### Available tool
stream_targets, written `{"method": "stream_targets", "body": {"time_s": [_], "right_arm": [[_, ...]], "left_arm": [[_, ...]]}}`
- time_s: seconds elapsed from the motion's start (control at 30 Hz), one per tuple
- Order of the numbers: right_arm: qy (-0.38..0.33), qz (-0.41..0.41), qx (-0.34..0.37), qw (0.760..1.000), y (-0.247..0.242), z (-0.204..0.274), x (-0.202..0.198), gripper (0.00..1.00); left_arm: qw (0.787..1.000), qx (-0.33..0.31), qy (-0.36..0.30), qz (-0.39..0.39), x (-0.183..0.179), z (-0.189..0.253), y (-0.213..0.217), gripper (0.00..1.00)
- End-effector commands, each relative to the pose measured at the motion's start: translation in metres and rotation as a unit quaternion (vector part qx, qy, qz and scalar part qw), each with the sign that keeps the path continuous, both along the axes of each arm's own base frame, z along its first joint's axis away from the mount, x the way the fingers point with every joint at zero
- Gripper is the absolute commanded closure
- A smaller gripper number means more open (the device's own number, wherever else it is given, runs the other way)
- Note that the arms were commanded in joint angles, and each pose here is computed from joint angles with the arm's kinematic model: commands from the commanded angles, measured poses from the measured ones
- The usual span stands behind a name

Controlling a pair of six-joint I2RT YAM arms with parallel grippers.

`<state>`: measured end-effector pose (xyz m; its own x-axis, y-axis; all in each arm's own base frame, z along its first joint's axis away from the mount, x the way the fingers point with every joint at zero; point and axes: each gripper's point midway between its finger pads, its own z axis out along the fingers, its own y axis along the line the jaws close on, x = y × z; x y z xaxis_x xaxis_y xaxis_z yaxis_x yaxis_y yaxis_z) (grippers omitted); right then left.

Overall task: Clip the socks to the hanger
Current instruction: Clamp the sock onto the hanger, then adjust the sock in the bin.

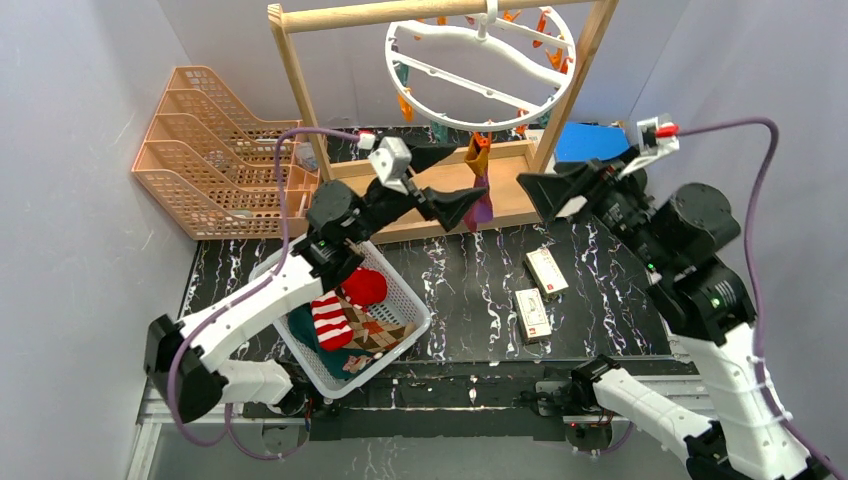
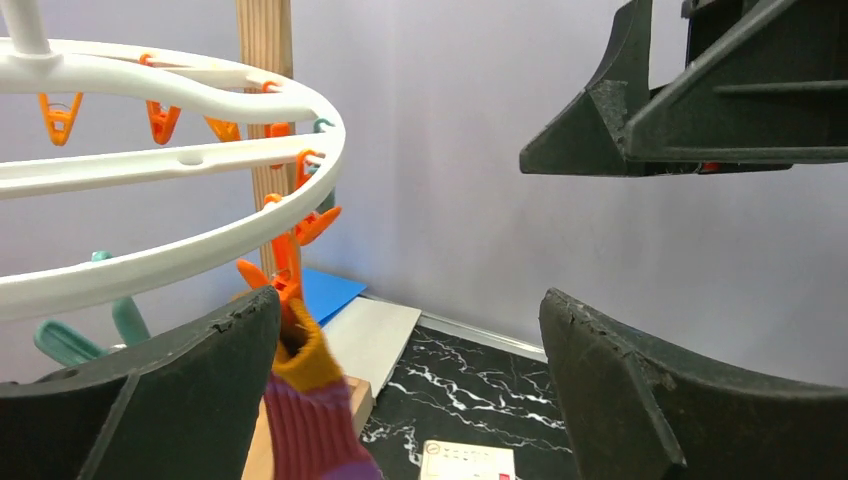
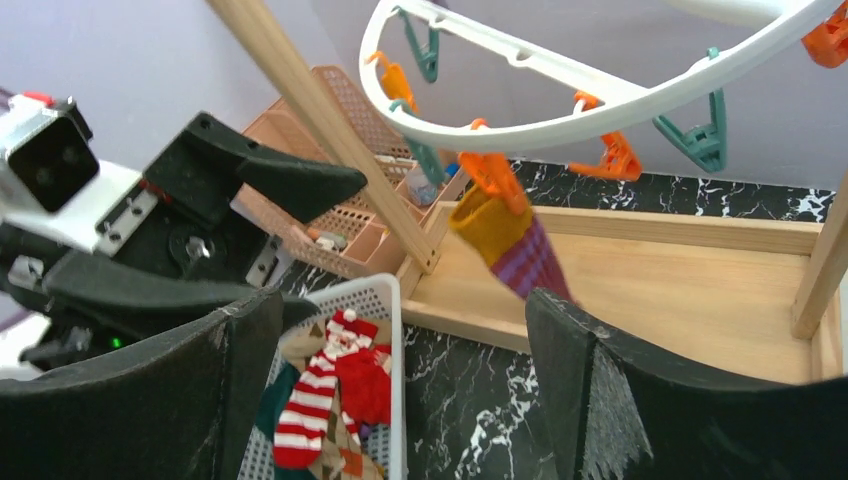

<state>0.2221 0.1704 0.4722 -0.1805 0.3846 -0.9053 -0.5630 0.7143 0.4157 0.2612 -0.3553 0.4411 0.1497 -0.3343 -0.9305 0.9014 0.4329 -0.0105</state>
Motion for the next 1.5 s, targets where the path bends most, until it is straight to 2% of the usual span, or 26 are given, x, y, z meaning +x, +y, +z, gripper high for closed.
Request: {"method": "stream_targets", "body": {"time_s": [0.0,0.1,0.27,0.43,0.6,0.73,0.87,0.93,1.1,1.23,1.3,1.4,1.47], "right_arm": [[-0.005,0.049,-0.051,0.997,0.001,-0.022,-0.027,0.01],[0.011,0.065,-0.071,0.995,0.000,-0.038,-0.036,0.03],[0.065,0.086,-0.118,0.987,0.006,-0.075,-0.035,0.12],[0.059,0.122,-0.100,0.986,0.023,-0.081,-0.032,0.17],[0.080,0.159,-0.082,0.981,0.050,-0.100,-0.024,0.21],[0.095,0.175,-0.124,0.972,0.095,-0.134,-0.039,0.22],[0.057,0.173,-0.217,0.959,0.161,-0.166,-0.082,0.20],[0.046,0.174,-0.249,0.952,0.187,-0.182,-0.091,0.19],[0.062,0.214,-0.226,0.948,0.245,-0.216,-0.095,0.23],[0.138,0.262,-0.215,0.930,0.288,-0.261,-0.095,0.30],[0.178,0.279,-0.193,0.924,0.306,-0.281,-0.093,0.36],[0.258,0.269,-0.157,0.915,0.315,-0.304,-0.083,0.39],[0.283,0.266,-0.151,0.909,0.319,-0.316,-0.083,0.39]], "left_arm": [[1.000,-0.006,0.005,-0.002,-0.027,0.004,0.027,0.02],[0.999,0.018,0.032,0.021,-0.042,-0.015,0.054,0.02],[0.983,0.065,0.104,0.135,-0.048,-0.070,0.120,0.02],[0.946,0.082,0.155,0.272,-0.052,-0.108,0.198,0.02],[0.902,0.059,0.180,0.388,-0.053,-0.123,0.258,0.02],[0.870,0.060,0.196,0.448,-0.051,-0.137,0.284,0.02],[0.856,0.074,0.198,0.472,-0.051,-0.145,0.294,0.02],[0.848,0.066,0.200,0.487,-0.051,-0.146,0.301,0.02],[0.820,0.025,0.209,0.533,-0.058,-0.140,0.329,0.02],[0.805,0.023,0.221,0.551,-0.067,-0.141,0.345,0.02],[0.803,0.025,0.230,0.549,-0.071,-0.144,0.348,0.02],[0.807,0.015,0.243,0.538,-0.077,-0.148,0.349,0.02],[0.807,0.006,0.249,0.535,-0.079,-0.152,0.350,0.02]]}}
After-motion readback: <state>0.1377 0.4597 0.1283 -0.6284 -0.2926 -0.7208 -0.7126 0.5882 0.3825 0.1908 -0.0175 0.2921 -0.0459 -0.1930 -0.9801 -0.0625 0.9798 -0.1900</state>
